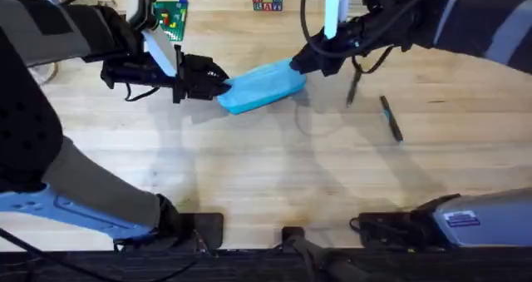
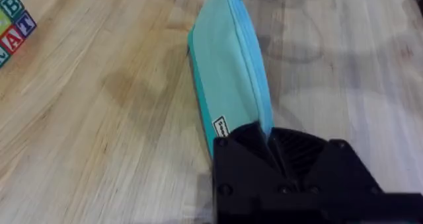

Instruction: Unzip the bag, pick up the pens from the table one at a time and place them inside, then zip the bag closed.

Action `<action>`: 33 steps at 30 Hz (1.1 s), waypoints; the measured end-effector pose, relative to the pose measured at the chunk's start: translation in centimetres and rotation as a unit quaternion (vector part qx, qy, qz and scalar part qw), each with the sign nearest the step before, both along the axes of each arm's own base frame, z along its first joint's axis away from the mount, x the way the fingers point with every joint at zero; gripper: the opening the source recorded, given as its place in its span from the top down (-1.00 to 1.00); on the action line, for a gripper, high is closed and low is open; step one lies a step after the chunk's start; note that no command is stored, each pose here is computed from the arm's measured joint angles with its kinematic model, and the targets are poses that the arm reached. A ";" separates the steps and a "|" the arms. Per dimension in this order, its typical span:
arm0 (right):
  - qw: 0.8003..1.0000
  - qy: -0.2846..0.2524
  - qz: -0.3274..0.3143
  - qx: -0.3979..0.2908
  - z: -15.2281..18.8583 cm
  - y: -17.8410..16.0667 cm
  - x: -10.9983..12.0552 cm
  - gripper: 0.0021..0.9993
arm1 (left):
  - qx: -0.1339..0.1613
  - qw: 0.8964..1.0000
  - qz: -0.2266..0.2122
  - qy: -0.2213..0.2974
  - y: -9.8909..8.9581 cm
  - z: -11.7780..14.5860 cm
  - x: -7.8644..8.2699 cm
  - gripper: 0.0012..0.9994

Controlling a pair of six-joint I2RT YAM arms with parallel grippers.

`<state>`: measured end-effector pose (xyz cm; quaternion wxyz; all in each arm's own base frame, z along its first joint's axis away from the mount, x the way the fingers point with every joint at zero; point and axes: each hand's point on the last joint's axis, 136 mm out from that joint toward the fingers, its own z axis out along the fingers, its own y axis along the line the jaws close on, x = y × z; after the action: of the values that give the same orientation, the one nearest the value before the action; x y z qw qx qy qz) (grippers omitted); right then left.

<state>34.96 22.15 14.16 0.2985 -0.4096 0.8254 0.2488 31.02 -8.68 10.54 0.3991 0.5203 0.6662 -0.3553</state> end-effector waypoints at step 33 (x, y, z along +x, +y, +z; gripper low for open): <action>0.994 -0.050 0.097 0.005 1.0 7.9 -3.9 0.94 | 0.001 1.000 0.007 0.002 0.4 0.0 0.1 0.92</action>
<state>31.07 30.01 15.18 0.3161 -0.4980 0.7646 0.2596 31.08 -8.24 10.49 0.3996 0.5156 0.6708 -0.3529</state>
